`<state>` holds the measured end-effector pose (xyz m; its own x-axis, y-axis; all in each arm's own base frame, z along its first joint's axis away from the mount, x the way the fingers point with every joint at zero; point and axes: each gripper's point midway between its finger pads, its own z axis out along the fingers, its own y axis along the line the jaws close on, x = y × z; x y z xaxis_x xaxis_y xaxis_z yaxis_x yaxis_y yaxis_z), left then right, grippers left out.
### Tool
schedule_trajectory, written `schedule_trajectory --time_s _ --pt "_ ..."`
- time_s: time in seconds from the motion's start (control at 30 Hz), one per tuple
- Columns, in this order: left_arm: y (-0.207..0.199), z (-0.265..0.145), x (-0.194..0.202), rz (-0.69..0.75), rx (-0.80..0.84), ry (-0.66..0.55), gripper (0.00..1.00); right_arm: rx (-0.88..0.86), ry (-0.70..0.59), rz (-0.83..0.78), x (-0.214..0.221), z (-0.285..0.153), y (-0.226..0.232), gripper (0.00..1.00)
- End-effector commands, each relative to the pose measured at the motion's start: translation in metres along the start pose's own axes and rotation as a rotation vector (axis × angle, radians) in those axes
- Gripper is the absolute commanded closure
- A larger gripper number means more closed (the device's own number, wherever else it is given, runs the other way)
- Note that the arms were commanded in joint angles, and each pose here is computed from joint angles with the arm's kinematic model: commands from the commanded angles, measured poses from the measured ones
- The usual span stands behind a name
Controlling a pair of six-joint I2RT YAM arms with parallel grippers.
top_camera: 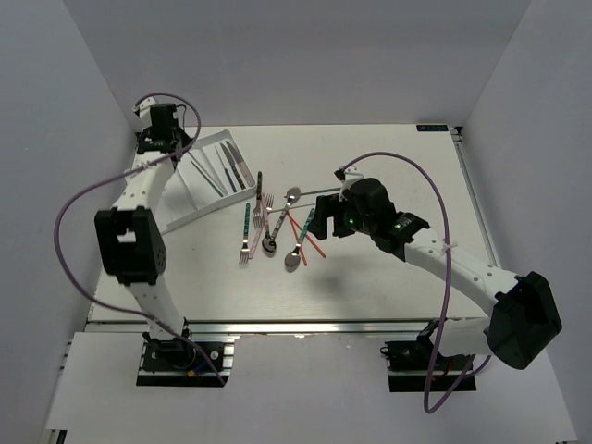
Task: Sort the eating utensils into containers
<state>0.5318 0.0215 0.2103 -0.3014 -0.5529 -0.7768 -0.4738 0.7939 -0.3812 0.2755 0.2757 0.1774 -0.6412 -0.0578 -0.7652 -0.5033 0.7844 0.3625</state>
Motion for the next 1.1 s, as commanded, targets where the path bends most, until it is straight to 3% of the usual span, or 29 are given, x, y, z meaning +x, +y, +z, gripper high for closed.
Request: schedule_trajectory --time_s 0.0,0.03,0.07,0.13,0.23,0.33,0.37,0.5,0.57,0.8,0.87,0.9,0.93,1.03,1.07 --pt "0.029 0.032 -0.014 0.050 -0.096 0.051 1.00 0.002 -0.042 -0.029 -0.008 -0.009 -0.001 0.11" --pt "0.039 0.057 0.007 0.074 -0.139 0.116 1.00 0.002 -0.037 -0.034 -0.006 -0.008 -0.002 0.11" --pt "0.023 0.062 -0.020 0.076 -0.108 0.065 1.00 0.000 -0.028 -0.038 -0.003 -0.007 -0.003 0.11" --pt "0.030 0.084 -0.005 0.091 -0.139 0.116 1.00 0.009 -0.021 -0.050 0.001 -0.004 -0.007 0.11" --pt "0.027 0.093 -0.010 0.083 -0.135 0.097 0.99 0.024 -0.015 -0.048 0.002 0.000 -0.016 0.11" --pt "0.031 0.095 0.001 0.085 -0.129 0.106 0.76 0.023 -0.007 -0.046 -0.002 0.006 -0.019 0.11" --pt "0.035 0.094 0.008 0.085 -0.132 0.119 0.60 0.026 -0.005 -0.055 -0.003 0.007 -0.020 0.11" --pt "0.028 0.081 0.011 0.054 -0.083 0.129 0.38 0.058 0.023 -0.089 -0.010 0.021 -0.032 0.11" --pt "0.019 0.071 0.005 0.028 -0.038 0.109 0.32 0.065 0.019 -0.113 -0.021 0.026 -0.034 0.11" --pt "-0.003 -0.007 -0.031 -0.007 0.076 0.063 0.29 0.063 0.166 -0.313 -0.011 0.077 -0.054 0.11" --pt "-0.009 -0.056 -0.048 -0.009 0.138 0.022 0.21 0.093 0.231 -0.400 0.001 0.093 -0.071 0.13" --pt "-0.009 -0.071 -0.052 -0.009 0.158 -0.001 0.08 0.126 0.229 -0.439 -0.006 0.099 -0.078 0.14" --pt "-0.003 -0.105 -0.054 0.001 0.185 -0.030 0.04 0.167 0.254 -0.499 -0.006 0.101 -0.090 0.15" --pt "0.008 -0.164 -0.056 0.047 0.247 -0.103 0.02 0.241 0.314 -0.600 -0.006 0.115 -0.113 0.20" --pt "0.024 -0.161 -0.026 0.072 0.229 -0.054 0.02 0.240 0.345 -0.620 0.000 0.123 -0.119 0.25"
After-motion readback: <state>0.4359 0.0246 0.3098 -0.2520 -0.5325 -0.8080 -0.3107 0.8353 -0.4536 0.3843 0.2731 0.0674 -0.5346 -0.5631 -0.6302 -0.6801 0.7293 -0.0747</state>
